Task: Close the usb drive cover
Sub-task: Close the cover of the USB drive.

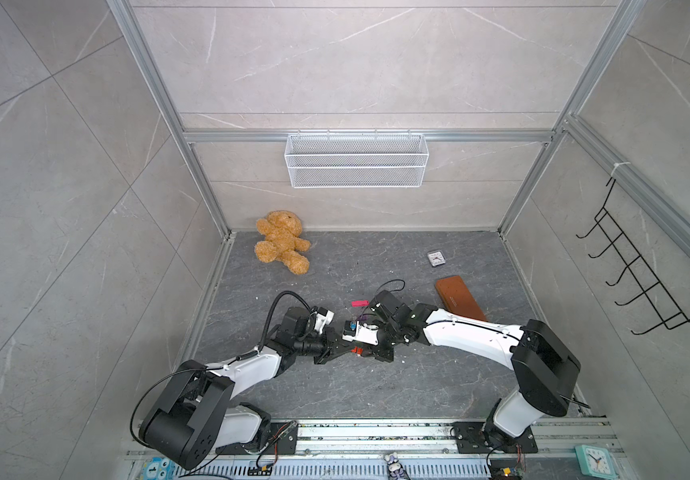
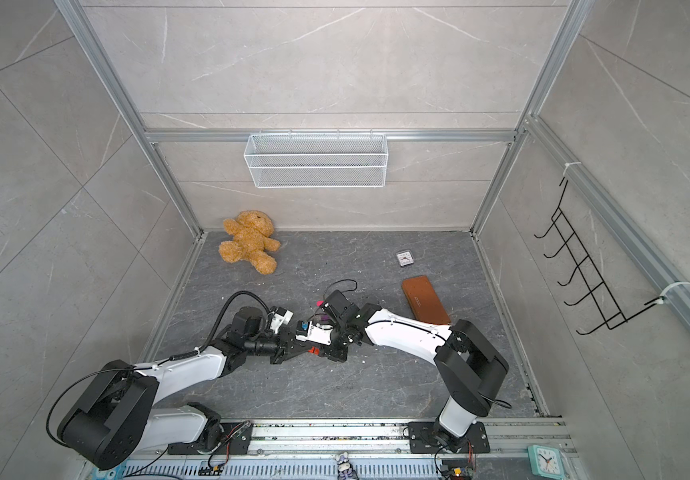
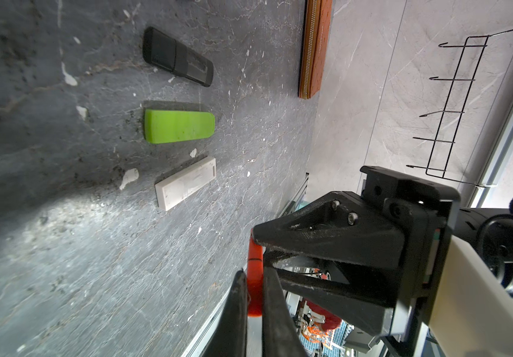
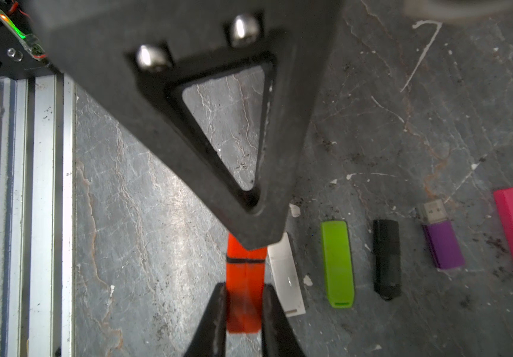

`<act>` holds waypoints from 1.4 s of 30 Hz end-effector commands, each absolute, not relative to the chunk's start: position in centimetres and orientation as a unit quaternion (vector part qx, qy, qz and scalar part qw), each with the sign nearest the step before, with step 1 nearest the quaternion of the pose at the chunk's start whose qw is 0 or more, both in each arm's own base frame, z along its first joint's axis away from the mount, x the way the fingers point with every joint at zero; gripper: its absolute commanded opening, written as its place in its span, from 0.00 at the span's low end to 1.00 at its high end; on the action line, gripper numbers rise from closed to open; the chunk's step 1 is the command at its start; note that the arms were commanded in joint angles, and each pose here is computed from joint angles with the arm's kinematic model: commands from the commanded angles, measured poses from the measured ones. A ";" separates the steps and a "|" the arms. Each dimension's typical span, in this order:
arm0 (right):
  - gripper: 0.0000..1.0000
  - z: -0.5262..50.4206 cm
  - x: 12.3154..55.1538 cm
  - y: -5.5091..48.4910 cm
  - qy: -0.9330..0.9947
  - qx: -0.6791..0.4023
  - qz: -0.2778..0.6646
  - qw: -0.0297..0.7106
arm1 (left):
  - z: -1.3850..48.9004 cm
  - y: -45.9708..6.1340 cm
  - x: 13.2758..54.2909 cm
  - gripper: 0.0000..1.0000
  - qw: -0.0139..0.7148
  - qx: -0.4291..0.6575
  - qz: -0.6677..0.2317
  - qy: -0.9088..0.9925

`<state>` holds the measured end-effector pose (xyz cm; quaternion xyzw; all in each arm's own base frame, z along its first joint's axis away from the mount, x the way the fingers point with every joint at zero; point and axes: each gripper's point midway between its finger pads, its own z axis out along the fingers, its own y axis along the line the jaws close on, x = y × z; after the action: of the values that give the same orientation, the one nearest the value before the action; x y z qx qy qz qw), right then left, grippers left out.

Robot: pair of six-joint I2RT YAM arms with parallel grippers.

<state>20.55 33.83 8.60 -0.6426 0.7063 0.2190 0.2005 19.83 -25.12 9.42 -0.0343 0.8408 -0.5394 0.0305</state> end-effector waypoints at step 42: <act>0.15 14.3 22.9 40.1 0.651 -0.631 0.295 0.301 | 10.6 -25.5 19.9 0.17 0.069 0.000 -0.524 0.849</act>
<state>22.27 35.03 8.71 -0.6261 0.7204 0.2277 0.1929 21.39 -24.27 9.62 -0.0424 0.8526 -0.5133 0.0882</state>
